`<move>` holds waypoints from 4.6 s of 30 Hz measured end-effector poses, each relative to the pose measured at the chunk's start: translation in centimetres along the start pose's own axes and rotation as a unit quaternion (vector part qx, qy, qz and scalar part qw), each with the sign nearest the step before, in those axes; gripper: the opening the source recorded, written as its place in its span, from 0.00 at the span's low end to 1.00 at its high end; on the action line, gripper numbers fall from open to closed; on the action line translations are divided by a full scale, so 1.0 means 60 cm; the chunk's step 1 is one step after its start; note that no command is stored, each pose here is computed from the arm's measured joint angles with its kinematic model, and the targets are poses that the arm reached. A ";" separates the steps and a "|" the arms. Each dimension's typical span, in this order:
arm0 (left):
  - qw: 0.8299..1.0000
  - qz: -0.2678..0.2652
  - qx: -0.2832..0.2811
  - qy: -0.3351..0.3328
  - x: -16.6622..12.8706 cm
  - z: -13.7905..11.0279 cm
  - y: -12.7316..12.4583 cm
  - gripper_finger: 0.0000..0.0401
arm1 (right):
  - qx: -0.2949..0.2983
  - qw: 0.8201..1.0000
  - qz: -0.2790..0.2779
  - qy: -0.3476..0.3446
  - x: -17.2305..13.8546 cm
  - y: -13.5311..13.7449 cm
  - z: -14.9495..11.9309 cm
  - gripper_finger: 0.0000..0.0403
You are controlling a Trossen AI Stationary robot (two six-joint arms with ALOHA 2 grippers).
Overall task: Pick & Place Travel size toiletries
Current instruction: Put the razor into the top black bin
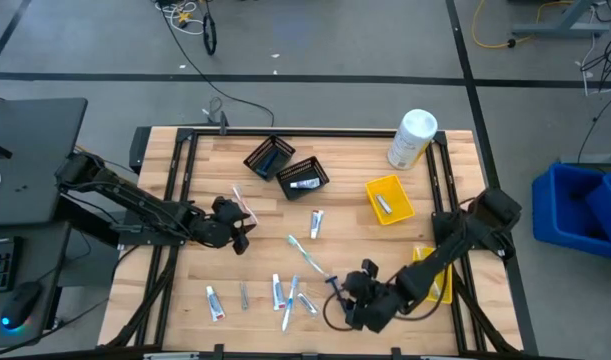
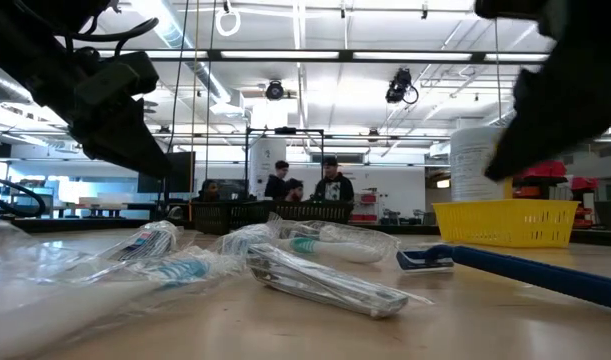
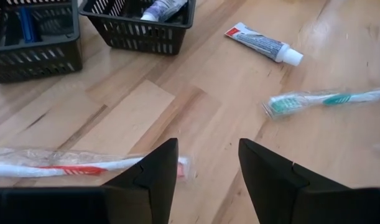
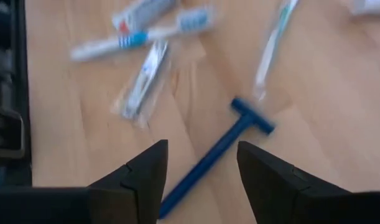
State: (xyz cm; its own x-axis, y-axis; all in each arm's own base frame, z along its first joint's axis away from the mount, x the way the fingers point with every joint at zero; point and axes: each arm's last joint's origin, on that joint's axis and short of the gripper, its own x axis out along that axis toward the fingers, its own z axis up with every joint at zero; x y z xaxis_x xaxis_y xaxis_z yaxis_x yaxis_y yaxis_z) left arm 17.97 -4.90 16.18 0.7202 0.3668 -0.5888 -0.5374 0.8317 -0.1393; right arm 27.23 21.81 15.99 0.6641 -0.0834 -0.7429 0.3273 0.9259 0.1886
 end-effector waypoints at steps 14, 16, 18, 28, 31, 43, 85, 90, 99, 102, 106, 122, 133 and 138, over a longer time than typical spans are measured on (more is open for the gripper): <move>1.000 0.014 -0.015 -0.015 0.000 0.002 0.001 0.40 | -0.008 0.997 -0.027 0.066 0.074 -0.022 -0.019 0.50; 1.000 0.014 -0.015 -0.015 0.000 0.002 0.001 0.40 | -0.020 0.997 -0.030 0.067 0.076 -0.025 -0.016 0.46; 1.000 0.014 -0.015 -0.015 0.000 0.002 0.001 0.40 | -0.025 0.997 -0.032 0.067 0.078 -0.028 -0.013 0.41; 1.000 0.013 -0.014 -0.014 0.000 0.002 0.001 0.40 | -0.014 0.996 -0.050 0.069 0.089 -0.046 0.003 0.16; 1.000 0.013 -0.016 -0.015 0.000 0.002 0.001 0.40 | -0.012 0.996 -0.050 0.068 0.087 -0.047 0.007 0.12; 0.998 -0.027 0.007 -0.061 -0.002 0.020 -0.014 0.40 | -0.037 0.994 -0.066 -0.080 0.011 -0.064 0.104 0.11; 0.928 -0.213 0.096 -0.290 -0.035 0.108 -0.056 0.56 | -0.121 0.865 0.194 -0.447 0.075 -0.161 0.342 0.12; 0.925 -0.239 0.080 -0.285 -0.033 0.112 -0.053 0.56 | -0.120 0.862 0.195 -0.452 0.080 -0.156 0.352 0.12; 0.912 -0.253 0.090 -0.309 -0.038 0.120 -0.054 0.56 | -0.123 0.865 0.187 -0.449 0.082 -0.161 0.356 0.12; 0.915 -0.260 0.075 -0.300 -0.029 0.121 -0.052 0.56 | -0.123 0.866 0.182 -0.450 0.083 -0.166 0.359 0.12; 0.927 -0.242 0.086 -0.273 -0.001 0.113 -0.056 0.55 | -0.121 0.867 0.178 -0.451 0.084 -0.171 0.361 0.12; 0.932 -0.238 0.087 -0.261 0.014 0.116 -0.070 0.23 | -0.130 0.874 0.172 -0.436 0.088 -0.171 0.357 0.13; 0.940 -0.206 0.069 -0.264 0.015 0.116 -0.068 0.10 | -0.122 0.878 0.125 -0.446 0.088 -0.173 0.358 0.14; 0.943 -0.197 0.065 -0.260 0.017 0.115 -0.067 0.14 | -0.122 0.879 0.122 -0.444 0.089 -0.174 0.358 0.15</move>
State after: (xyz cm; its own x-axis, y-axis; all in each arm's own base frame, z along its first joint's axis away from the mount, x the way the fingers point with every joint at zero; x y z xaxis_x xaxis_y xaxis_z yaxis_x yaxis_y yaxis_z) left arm 23.87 -4.98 21.64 0.9887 0.1455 -0.0369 -0.1494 0.9778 -0.1471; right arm 41.80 3.81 23.85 0.9930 -0.0255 0.1151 0.0200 0.9986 0.0483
